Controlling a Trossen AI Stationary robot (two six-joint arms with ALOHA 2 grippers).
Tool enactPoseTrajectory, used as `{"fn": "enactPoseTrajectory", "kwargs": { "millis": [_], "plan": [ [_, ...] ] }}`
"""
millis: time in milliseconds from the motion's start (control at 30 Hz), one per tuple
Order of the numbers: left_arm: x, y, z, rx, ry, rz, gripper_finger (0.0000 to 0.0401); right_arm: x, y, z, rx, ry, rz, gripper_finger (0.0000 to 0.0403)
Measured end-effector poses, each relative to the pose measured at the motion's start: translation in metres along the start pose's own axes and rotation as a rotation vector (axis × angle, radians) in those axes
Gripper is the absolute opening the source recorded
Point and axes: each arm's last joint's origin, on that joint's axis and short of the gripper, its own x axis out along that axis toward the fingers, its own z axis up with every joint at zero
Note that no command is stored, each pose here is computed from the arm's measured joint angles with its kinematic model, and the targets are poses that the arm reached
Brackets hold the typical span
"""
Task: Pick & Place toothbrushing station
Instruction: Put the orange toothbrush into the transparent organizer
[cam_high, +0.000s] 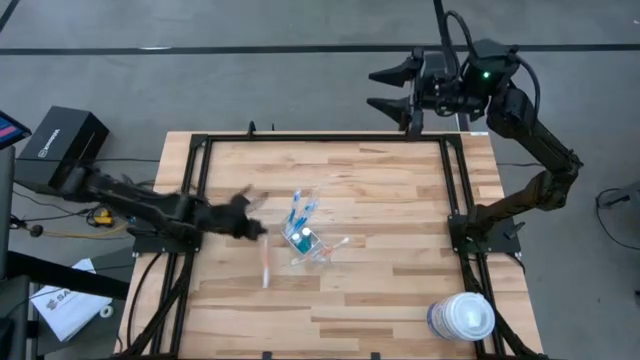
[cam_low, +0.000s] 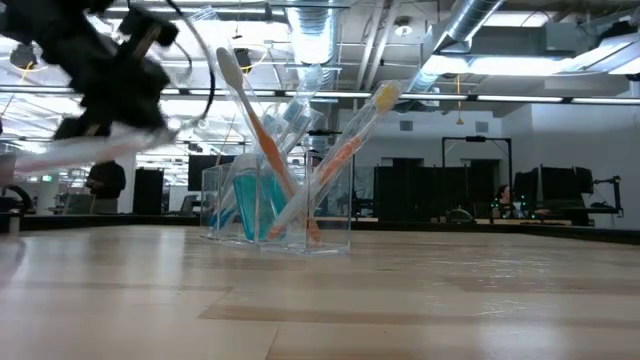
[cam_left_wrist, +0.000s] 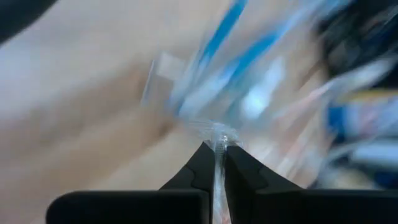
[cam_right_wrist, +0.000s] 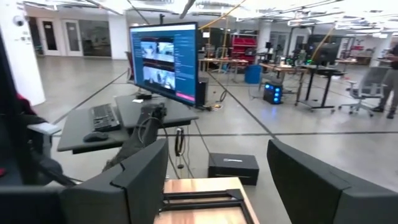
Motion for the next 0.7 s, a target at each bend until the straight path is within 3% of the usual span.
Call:
{"fn": "enactPoseTrajectory", "kwargs": {
  "millis": [267,500,700],
  "plan": [
    [-0.068,-0.007,0.042,0.039,-0.518,-0.281,0.0007,-0.001,-0.011,0.002,0.042,-0.033,-0.043,0.0264],
    [-0.132,-0.032,0.070,0.206,-1.068,-0.613,0.0007,0.010,-0.023,-0.007,0.132,-0.002,-0.075,0.0264],
    [-0.150,-0.069,0.088,0.427,-1.164,-0.594,0.0007,0.038,-0.031,-0.018,0.257,-0.004,0.048,0.0264]
  ]
}}
